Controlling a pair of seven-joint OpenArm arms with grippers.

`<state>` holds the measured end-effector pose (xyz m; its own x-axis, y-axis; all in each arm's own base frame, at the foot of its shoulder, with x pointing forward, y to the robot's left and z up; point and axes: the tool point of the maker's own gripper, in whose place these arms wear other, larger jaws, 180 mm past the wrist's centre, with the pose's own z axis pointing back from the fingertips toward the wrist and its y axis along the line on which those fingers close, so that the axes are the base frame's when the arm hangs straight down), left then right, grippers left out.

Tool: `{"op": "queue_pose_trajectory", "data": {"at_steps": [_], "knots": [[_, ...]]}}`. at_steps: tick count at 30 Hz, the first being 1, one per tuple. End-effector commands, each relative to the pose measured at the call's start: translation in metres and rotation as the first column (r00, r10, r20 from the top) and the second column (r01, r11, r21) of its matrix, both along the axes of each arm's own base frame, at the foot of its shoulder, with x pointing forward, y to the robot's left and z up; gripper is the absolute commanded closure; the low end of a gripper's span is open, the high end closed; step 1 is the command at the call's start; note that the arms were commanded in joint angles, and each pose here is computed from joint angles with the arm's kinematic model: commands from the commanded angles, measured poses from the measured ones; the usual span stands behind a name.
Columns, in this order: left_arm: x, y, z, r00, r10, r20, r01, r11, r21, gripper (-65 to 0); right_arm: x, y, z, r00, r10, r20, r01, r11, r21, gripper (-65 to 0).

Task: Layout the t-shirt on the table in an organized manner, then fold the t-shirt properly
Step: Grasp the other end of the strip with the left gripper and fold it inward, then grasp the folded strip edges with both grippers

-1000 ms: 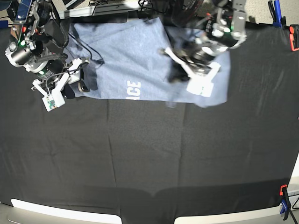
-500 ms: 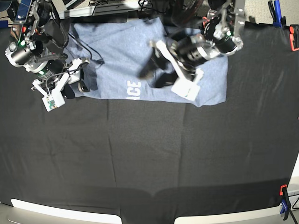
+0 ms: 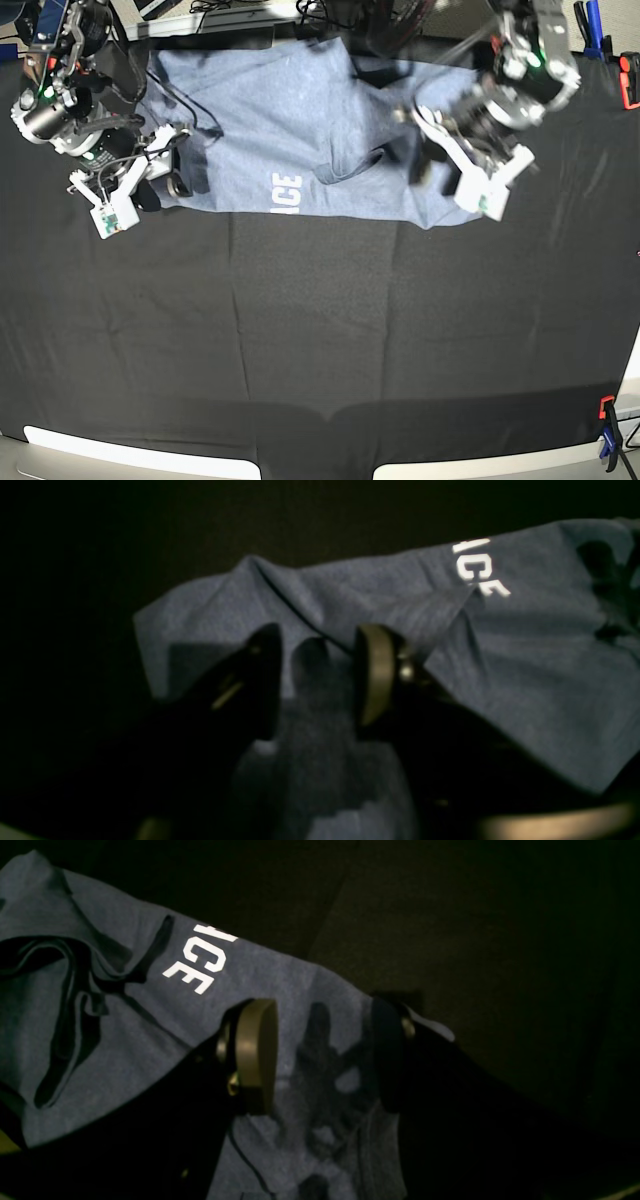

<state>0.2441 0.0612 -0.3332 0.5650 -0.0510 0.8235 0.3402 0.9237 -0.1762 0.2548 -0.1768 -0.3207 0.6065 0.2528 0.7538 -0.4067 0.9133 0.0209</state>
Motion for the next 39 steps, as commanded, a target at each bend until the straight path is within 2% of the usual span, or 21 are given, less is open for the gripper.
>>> {"op": "queue_pose_trajectory", "data": {"at_steps": [1, 2, 13, 17, 22, 26, 28, 32, 34, 36, 39], "knots": [[0.004, -0.002, 0.006, 1.0, -0.001, 0.028, 0.002, 1.0, -0.019, -9.1, 0.006, 0.001, 0.012, 0.999, 0.012, 0.045, -0.012, 1.0, 0.002, -29.3], [0.003, -0.002, 0.0, 1.0, -0.001, 0.014, 0.001, 1.0, -0.022, 0.0, 0.006, 0.001, 0.012, 0.999, 0.012, 0.044, -0.012, 1.0, 0.002, -29.3], [-0.014, -0.036, -0.037, 0.989, -0.124, -0.083, 0.119, 0.991, -0.063, 0.0, 0.006, 0.001, 0.012, 0.999, 0.012, 0.045, -0.012, 1.0, 0.002, -29.3], [-0.008, -0.053, -0.041, 0.985, -0.16, -0.068, 0.154, 0.984, -0.093, 0.0, 0.005, 0.0, 0.011, 0.999, 0.012, 0.042, -0.012, 1.0, 0.001, -29.3], [0.023, -0.066, -0.031, 0.983, -0.181, 0.004, 0.18, 0.978, -0.107, 0.0, 0.004, 0.0, 0.01, 0.999, 0.013, 0.031, -0.013, 1.0, -0.004, -29.3], [0.059, -0.058, -0.02, 0.992, -0.115, 0.05, 0.12, 0.987, -0.104, 0.0, 0.004, 0.0, 0.009, 1.0, 0.013, 0.026, -0.013, 1.0, -0.007, -29.3], [0.067, -0.056, -0.018, 0.992, -0.115, 0.043, 0.119, 0.989, -0.087, 0.0, 0.002, -0.001, 0.007, 1.0, 0.013, 0.014, -0.013, 1.0, -0.012, -29.3], [0.061, -0.056, -0.02, 0.991, -0.133, 0.014, 0.134, 0.988, -0.071, 0.0, -0.002, -0.005, 0.003, 1.0, 0.016, -0.017, -0.017, 0.999, -0.033, -29.3], [0.052, -0.057, -0.012, 0.984, -0.169, 0.054, 0.172, 0.983, -0.066, 0.0, -0.005, -0.01, 0.006, 1.0, 0.022, -0.006, -0.022, 0.999, -0.03, -29.3], [0.042, -0.053, -0.001, 0.975, -0.197, 0.106, 0.203, 0.978, -0.049, 0.0, -0.008, -0.022, 0.013, 1.0, -0.015, 0.009, 0.015, 1.0, 0.008, -29.3], [0.028, -0.038, 0.006, 0.968, -0.217, 0.123, 0.218, 0.976, 0.006, 0.0, -0.017, -0.051, 0.026, 0.997, -0.067, 0.032, 0.066, 0.997, 0.027, -29.3]]}}
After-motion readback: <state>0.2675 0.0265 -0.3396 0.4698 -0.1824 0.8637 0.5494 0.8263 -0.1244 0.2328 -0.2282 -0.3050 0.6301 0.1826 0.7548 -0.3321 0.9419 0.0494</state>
